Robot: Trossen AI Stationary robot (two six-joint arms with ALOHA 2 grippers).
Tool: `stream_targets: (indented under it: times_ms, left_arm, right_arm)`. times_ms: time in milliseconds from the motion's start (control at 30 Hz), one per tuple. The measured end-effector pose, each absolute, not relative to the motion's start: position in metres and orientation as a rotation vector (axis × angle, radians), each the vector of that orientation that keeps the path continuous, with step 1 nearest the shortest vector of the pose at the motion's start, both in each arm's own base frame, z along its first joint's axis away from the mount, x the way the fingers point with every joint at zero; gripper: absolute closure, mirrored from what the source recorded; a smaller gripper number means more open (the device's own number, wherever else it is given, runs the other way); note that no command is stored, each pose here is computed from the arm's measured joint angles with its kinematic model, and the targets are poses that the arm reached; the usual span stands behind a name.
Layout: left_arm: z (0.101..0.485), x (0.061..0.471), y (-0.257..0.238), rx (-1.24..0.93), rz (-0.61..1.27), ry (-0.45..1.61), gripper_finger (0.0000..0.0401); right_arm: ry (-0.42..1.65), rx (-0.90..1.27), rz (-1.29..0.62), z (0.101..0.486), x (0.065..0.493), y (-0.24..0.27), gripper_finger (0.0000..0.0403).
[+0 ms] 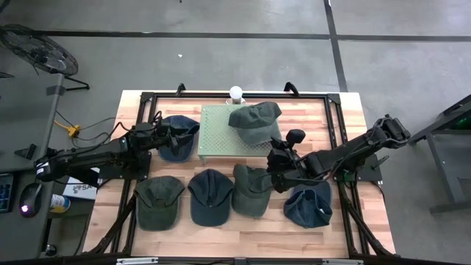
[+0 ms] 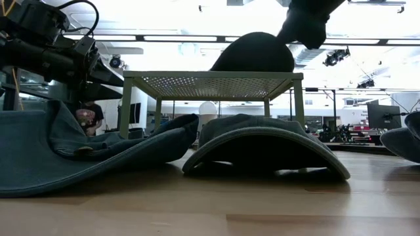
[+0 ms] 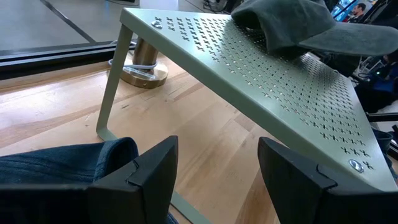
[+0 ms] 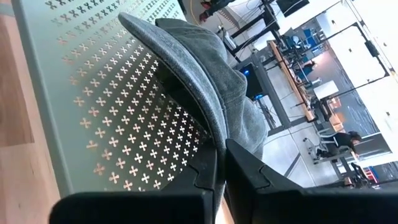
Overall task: Pick & Place hat
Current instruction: Put the top right gray cap on the shelf
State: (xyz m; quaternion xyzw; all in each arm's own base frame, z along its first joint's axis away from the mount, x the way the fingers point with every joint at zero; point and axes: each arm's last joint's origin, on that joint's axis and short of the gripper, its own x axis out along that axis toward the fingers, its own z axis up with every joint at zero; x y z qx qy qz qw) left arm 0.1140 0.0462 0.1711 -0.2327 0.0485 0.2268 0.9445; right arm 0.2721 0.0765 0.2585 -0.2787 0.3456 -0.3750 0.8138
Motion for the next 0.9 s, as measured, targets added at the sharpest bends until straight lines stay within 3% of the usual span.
stream_targets:
  times_ms: [567, 900]
  left_arm:
    - [0.171, 0.114, 0.046, -0.474, 0.462, 0.099, 0.0183]
    - [0.171, 0.114, 0.046, -0.474, 0.462, 0.099, 0.0183]
  right_arm:
    - [0.809, -0.547, -0.66, 0.257, 0.28, 0.071, 0.0385]
    - [0.826, -0.507, -0.582, 0.256, 0.283, 0.073, 0.0307]
